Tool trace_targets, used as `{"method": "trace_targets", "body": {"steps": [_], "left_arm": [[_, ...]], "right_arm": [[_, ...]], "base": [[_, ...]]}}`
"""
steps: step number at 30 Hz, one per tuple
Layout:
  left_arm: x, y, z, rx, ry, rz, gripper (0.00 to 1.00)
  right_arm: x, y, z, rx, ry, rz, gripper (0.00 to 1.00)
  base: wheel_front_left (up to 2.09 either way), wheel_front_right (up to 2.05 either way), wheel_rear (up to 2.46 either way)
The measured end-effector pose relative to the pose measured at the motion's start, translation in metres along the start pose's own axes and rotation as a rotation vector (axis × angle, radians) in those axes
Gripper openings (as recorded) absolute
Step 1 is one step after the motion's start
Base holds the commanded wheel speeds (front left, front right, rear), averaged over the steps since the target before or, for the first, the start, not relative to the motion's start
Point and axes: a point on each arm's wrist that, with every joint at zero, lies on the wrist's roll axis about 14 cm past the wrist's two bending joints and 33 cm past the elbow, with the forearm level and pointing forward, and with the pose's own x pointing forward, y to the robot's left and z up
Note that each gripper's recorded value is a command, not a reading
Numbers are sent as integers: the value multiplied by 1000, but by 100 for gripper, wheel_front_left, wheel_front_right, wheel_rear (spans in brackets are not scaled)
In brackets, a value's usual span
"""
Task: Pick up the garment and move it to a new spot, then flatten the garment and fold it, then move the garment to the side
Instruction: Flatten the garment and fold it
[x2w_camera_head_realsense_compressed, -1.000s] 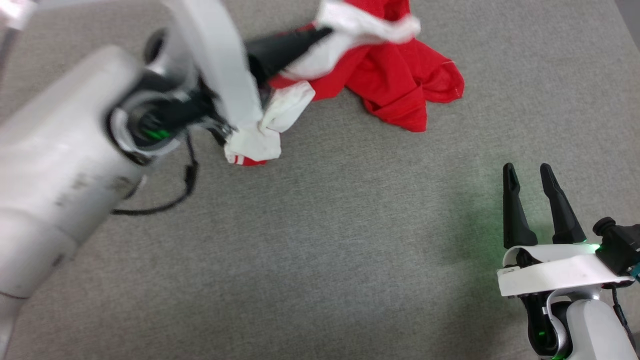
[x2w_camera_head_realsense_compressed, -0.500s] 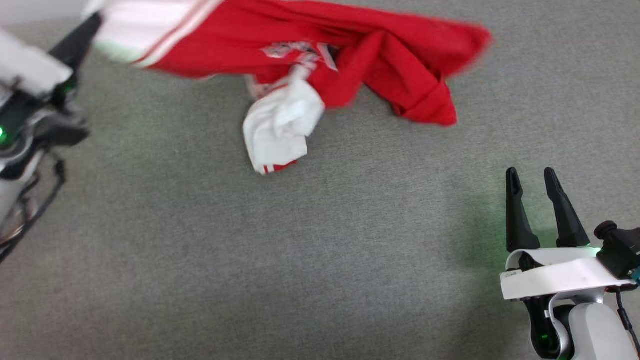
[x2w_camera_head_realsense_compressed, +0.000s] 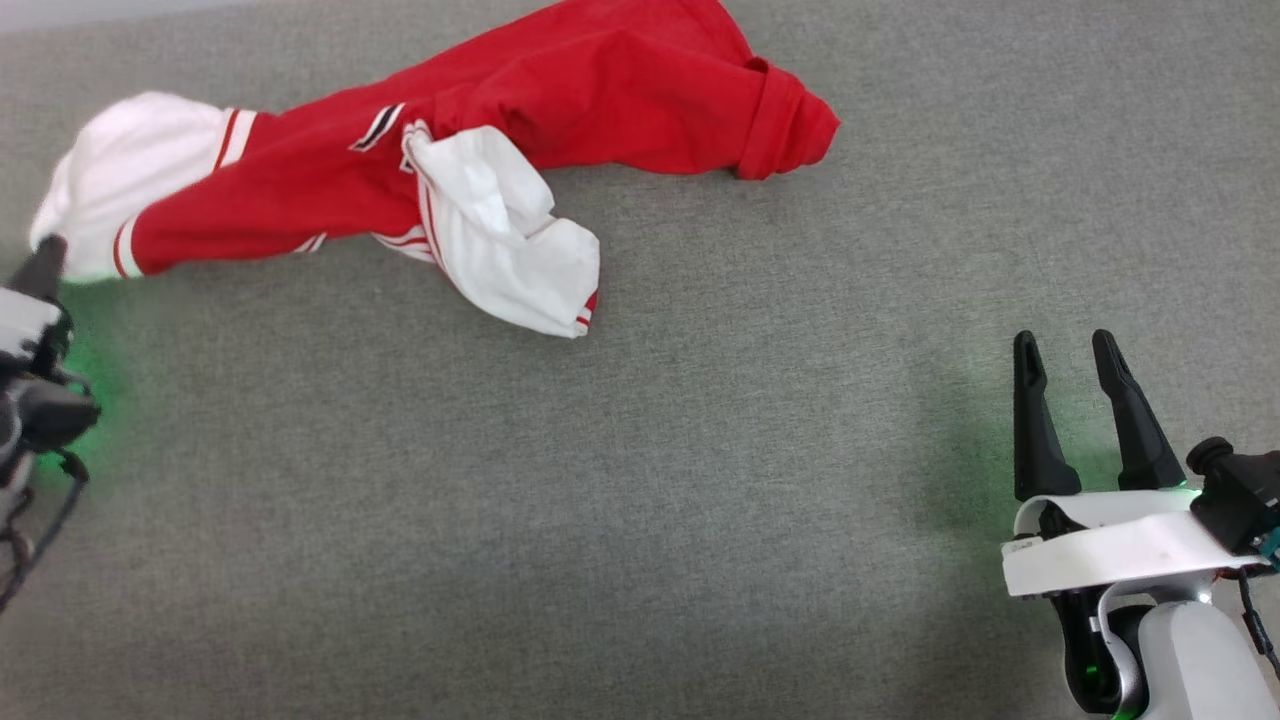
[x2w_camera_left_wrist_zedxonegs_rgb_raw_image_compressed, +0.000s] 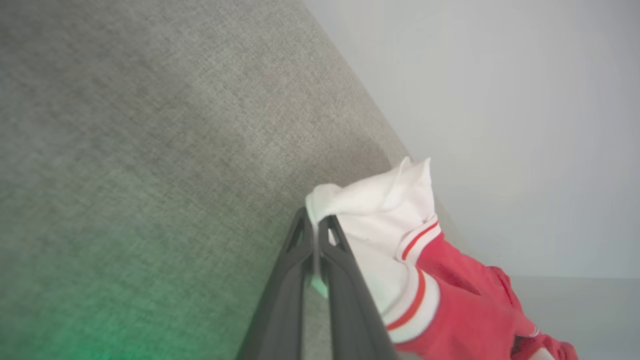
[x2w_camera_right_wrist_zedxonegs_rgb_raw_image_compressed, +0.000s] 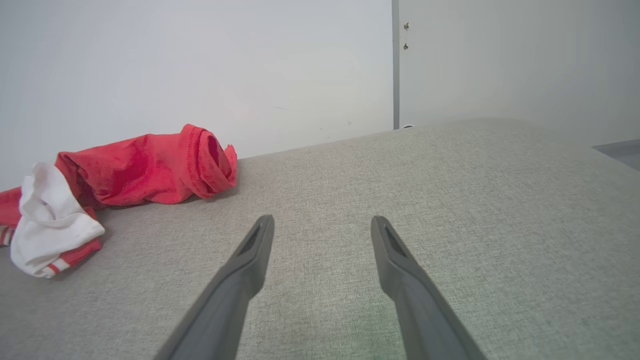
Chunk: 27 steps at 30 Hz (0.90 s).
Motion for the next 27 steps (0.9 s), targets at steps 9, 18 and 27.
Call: {"method": "trace_targets", "body": {"steps": [9,18,27], "left_arm": [[-7,10,-10,270,36,-11,100],[-35,-17,-10,588,-66,-192,100],[-92,-28,-1,762,-256,-258,100]], "right_arm": [[8,23,2,-63,-8,77,100],[18,77,-17,-159,86,292,100],[35,147,-33,-252,271,582,100]], "base": [[0,0,0],[0,0,0],[0,0,0]]}}
